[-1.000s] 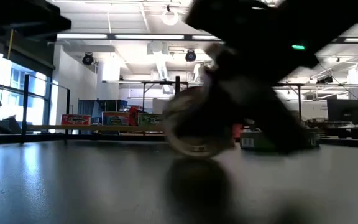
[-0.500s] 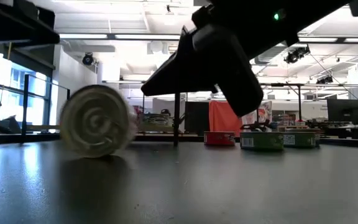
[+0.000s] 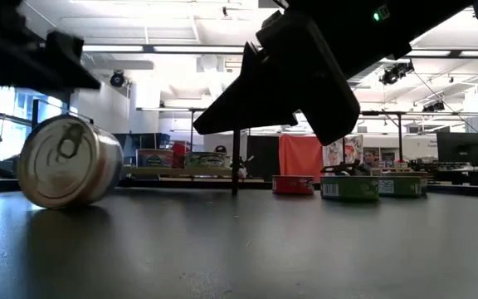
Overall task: Stack canned seafood by type on shelf
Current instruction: Put the pink blue tuna can on the shelf aligned with the other pink blue tuna can
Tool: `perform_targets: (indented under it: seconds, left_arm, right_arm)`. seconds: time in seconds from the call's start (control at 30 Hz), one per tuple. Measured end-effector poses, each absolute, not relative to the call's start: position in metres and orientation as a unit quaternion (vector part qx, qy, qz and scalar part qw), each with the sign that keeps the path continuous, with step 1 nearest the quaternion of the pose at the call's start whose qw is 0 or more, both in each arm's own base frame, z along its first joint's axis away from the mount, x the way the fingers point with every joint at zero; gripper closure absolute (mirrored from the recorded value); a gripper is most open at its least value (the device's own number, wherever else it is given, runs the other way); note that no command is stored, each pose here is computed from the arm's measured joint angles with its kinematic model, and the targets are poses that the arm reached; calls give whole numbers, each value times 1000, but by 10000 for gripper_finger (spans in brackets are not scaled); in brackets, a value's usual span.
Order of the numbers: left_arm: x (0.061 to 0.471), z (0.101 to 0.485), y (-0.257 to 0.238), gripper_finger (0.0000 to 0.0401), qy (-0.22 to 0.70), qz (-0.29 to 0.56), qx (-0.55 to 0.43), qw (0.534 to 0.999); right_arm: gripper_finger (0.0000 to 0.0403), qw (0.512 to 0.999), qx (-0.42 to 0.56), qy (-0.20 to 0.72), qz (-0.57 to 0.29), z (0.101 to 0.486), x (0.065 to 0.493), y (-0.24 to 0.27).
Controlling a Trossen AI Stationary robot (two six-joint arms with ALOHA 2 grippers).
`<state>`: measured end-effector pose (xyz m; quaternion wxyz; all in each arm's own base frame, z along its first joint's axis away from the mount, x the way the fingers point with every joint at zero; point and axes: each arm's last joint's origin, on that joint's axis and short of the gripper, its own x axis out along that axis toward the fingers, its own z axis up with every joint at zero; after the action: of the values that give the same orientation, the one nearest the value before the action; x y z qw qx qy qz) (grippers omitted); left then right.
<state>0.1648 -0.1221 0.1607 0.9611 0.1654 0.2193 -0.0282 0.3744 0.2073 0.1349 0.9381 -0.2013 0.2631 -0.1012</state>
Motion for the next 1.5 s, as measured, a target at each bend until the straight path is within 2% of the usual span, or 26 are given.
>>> perform_targets:
  seconds: [0.17, 0.43, 0.53, 0.7, 0.8, 0.9, 1.2, 1.33, 1.5]
  left_arm:
    - [163, 150, -110, 125, 284, -16, 148, 947]
    - [166, 144, -98, 124, 336, -16, 118, 934]
    - [167, 143, -96, 148, 339, -14, 109, 935]
    - [169, 146, -94, 239, 335, -15, 94, 937]
    - [168, 149, -90, 236, 333, -8, 82, 939]
    - [168, 165, -81, 236, 304, 43, 50, 950]
    - [154, 232, -9, 236, 179, 204, -56, 961]
    - [148, 233, 32, 236, 188, 224, -113, 950]
    - [145, 217, 82, 236, 232, 253, -176, 923]
  right_arm:
    - [403, 941, -184, 265, -103, 134, 374, 207]
    - [403, 942, -178, 269, -88, 134, 374, 208]
    - [403, 943, -173, 269, -90, 134, 374, 208]
    - [403, 944, -165, 271, -93, 133, 374, 207]
    - [403, 943, -166, 273, -93, 133, 374, 207]
    - [403, 943, -168, 274, -93, 133, 374, 207]
    - [403, 942, -169, 275, -93, 133, 374, 207]
    - [403, 942, -169, 275, -94, 133, 374, 206]
    - [403, 941, -168, 276, -97, 133, 376, 203]
